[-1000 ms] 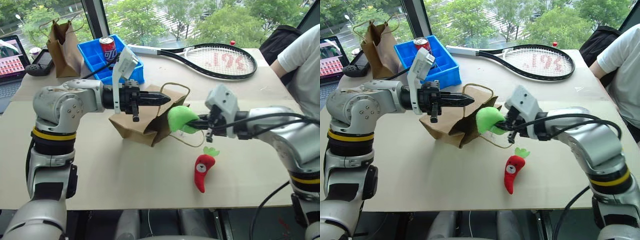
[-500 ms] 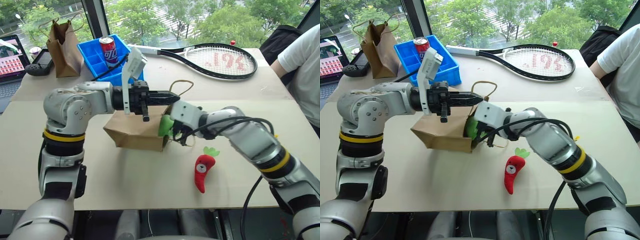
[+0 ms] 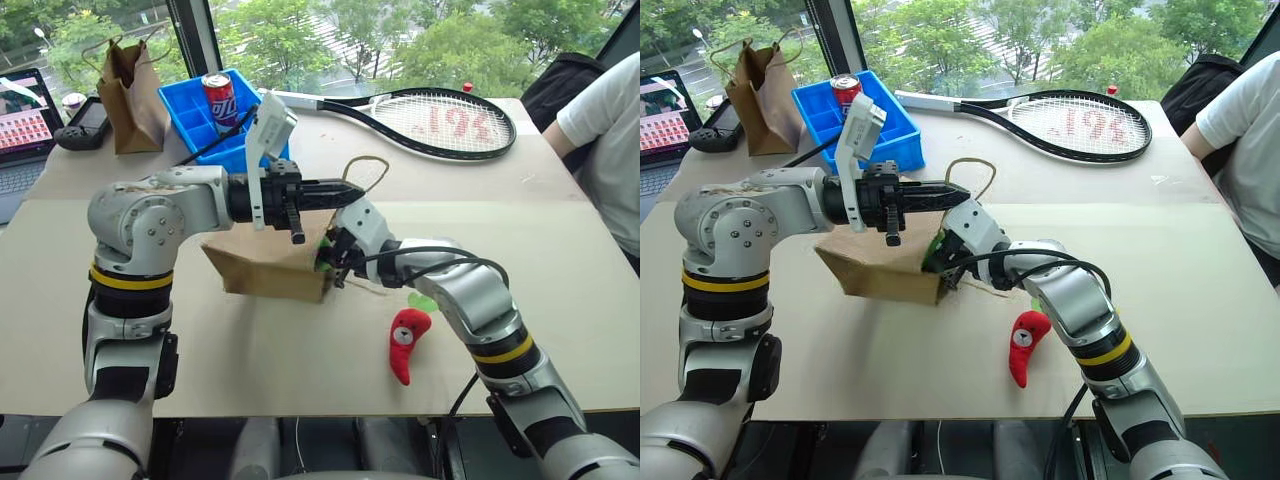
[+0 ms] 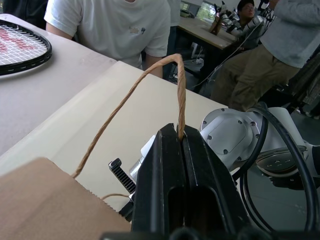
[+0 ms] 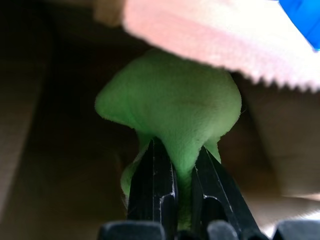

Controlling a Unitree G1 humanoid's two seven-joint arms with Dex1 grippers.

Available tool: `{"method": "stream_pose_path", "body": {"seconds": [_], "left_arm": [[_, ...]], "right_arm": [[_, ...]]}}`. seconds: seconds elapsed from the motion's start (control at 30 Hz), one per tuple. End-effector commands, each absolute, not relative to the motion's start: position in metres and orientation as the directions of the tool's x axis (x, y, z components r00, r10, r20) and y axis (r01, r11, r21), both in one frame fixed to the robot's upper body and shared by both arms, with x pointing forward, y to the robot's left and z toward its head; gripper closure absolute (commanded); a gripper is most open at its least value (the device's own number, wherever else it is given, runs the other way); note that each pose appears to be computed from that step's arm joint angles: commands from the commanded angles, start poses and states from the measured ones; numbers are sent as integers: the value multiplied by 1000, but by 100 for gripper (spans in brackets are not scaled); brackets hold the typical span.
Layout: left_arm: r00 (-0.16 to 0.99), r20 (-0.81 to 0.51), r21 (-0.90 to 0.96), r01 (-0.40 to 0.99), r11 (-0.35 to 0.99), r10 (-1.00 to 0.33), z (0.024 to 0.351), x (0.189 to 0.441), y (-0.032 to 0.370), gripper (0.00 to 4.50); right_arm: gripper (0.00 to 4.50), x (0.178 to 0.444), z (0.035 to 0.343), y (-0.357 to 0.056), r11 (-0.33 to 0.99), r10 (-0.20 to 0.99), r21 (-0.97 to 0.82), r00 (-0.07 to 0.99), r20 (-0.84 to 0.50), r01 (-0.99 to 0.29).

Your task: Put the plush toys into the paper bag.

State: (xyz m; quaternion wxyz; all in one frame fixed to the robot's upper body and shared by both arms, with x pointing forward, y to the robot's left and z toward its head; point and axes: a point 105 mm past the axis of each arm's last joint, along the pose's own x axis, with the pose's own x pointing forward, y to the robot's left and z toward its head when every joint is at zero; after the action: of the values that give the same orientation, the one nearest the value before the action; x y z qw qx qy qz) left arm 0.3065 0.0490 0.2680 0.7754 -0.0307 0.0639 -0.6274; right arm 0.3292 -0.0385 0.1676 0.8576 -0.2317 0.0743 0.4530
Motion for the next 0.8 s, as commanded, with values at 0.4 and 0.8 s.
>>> {"method": "stream_pose_path", "body": {"seconds": [0.4, 0.8], "left_arm": [[220, -40, -95, 970, 223, -975, 272, 308, 42, 450], [266, -59, -123, 955, 271, -962, 258, 308, 45, 450]], "right_arm": [[446, 334, 155, -41, 619, 654, -325, 698, -290, -715], [339, 319, 128, -23, 632, 720, -97, 629, -294, -769]]}}
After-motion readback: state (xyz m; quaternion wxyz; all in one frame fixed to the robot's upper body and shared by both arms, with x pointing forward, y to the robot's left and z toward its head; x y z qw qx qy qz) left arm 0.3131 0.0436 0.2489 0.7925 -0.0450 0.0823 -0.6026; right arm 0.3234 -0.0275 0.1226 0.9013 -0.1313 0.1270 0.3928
